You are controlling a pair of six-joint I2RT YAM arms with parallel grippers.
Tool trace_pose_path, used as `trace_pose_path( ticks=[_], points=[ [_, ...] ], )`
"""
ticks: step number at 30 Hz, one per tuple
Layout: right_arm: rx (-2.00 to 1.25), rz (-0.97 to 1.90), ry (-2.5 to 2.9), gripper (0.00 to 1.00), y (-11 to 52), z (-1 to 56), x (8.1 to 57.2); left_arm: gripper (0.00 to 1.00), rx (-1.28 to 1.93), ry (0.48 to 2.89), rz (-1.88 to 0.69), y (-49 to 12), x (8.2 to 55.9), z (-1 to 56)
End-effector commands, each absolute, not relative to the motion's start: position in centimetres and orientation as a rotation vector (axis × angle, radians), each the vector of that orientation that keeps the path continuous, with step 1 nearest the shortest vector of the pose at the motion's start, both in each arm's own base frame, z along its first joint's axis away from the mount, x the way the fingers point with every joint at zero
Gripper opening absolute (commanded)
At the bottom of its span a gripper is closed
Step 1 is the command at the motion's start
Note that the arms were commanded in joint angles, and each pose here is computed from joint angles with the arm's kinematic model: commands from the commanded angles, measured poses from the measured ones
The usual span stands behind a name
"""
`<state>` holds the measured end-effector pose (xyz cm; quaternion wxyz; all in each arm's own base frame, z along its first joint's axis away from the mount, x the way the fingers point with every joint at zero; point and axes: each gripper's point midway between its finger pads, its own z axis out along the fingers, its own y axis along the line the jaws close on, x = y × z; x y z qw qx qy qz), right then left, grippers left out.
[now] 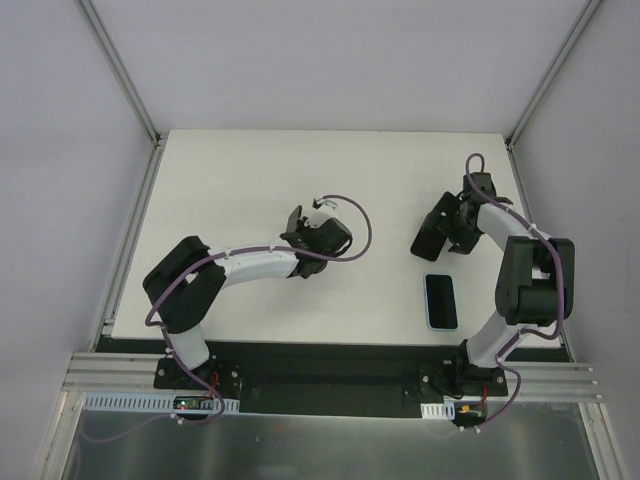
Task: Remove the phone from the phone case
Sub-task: Place the phone case at the center of the board, then place the phone at the center of the board.
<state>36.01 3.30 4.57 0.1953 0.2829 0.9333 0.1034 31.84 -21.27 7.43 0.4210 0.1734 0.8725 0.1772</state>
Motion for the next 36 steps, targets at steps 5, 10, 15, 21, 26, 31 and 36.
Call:
trace_pose_path(
  ticks=[5, 10, 15, 21, 26, 31, 36],
  points=[
    [0.790, 0.025, 2.542, 0.96, -0.9, 8.5, 34.7, 0.00, 0.423, 2.212, 0.457, -23.0, 33.7, 8.1],
    [0.789, -0.063, 2.555, 0.96, -1.7, 9.0, 30.3, 0.00, 0.449, 2.277, 0.442, -24.1, 34.5, 6.5],
    [0.743, -0.052, 2.620, 0.96, -1.2, 7.2, 25.0, 0.12, 0.466, 2.336, 0.393, -25.1, 35.2, 5.1],
    [0.686, 0.074, 2.735, 0.96, 0.9, 3.9, 20.0, 0.41, 0.489, 2.380, 0.269, -27.1, 35.4, 5.1],
    [0.664, 0.185, 2.794, 0.96, 2.7, 3.5, 19.3, 0.75, 0.472, 2.364, 0.195, -27.6, 35.2, 7.2],
    [0.656, 0.238, 2.877, 0.96, 3.6, 2.6, 19.1, 0.93, 0.412, 2.309, 0.088, -27.1, 34.5, 11.7],
    [0.605, 0.225, 2.959, 0.96, 4.6, 1.5, 18.6, 0.97, 0.340, 2.256, -0.046, -26.0, 33.3, 16.1]
  ],
)
